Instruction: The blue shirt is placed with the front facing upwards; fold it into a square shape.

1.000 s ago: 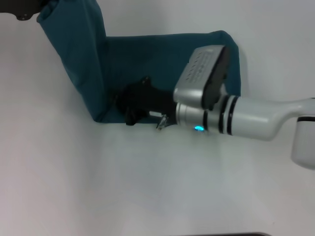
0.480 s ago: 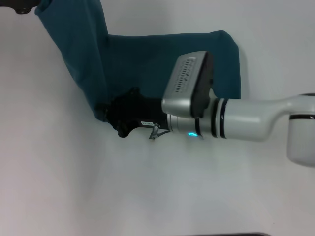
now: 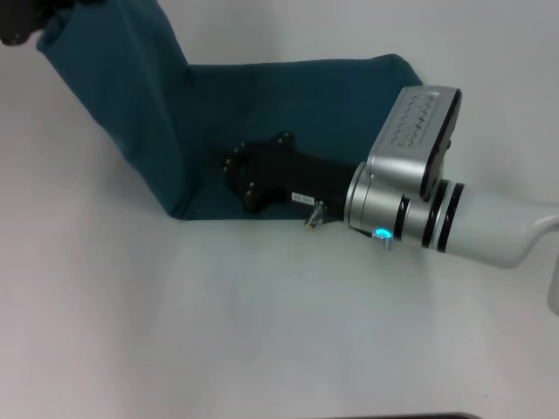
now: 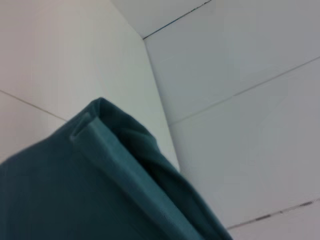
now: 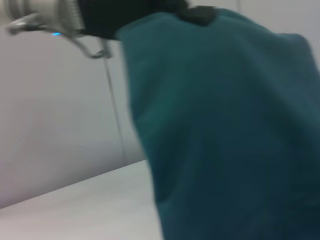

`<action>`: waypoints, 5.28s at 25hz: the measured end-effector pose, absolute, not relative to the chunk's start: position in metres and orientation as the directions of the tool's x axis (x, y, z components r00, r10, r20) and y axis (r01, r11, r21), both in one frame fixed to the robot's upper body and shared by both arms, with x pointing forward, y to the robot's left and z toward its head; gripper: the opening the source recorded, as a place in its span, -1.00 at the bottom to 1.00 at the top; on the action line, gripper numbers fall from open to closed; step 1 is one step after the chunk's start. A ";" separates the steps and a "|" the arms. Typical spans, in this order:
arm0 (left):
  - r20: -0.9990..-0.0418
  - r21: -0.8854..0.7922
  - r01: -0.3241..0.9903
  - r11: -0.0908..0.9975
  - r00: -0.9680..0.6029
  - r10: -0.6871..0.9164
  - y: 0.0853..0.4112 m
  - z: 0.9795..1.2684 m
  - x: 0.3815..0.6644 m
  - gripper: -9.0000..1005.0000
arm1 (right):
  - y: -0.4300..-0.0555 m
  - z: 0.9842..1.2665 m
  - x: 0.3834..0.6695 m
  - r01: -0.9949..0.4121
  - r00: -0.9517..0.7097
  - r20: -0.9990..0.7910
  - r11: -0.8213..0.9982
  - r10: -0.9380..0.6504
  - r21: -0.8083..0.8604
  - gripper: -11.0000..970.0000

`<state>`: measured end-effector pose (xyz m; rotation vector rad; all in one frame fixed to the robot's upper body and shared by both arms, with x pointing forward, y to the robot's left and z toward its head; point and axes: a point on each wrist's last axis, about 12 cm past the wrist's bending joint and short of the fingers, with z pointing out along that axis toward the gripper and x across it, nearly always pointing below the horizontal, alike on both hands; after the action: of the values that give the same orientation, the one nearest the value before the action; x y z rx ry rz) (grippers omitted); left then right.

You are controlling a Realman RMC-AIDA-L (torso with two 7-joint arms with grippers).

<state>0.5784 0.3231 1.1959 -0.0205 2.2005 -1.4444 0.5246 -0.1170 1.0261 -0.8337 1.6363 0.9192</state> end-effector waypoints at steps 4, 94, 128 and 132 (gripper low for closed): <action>-0.396 -0.877 0.275 0.395 -0.878 -0.269 0.317 1.195 0.563 -0.95 | -0.119 1.027 0.531 -0.859 -0.212 -0.974 0.490 -0.078 0.148 -0.97; -0.372 -0.655 0.321 0.683 -0.925 0.078 0.152 1.161 0.619 -0.95 | -0.242 1.010 0.463 -0.841 -0.515 -0.842 0.290 -0.164 0.457 -0.94; -0.472 -0.768 0.480 0.424 -0.872 0.131 0.113 1.197 0.614 -0.71 | -0.243 1.007 0.464 -0.818 -0.547 -0.820 0.316 -0.169 0.480 -0.92; -0.500 -0.783 0.467 0.411 -0.865 0.029 0.140 1.201 0.616 -0.52 | -0.244 1.006 0.463 -0.814 -0.552 -0.816 0.320 -0.171 0.484 -0.91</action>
<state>0.6162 0.1405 1.2010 0.4233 2.2607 -1.4489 0.4635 -0.2435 1.0065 -0.8680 1.9287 1.2481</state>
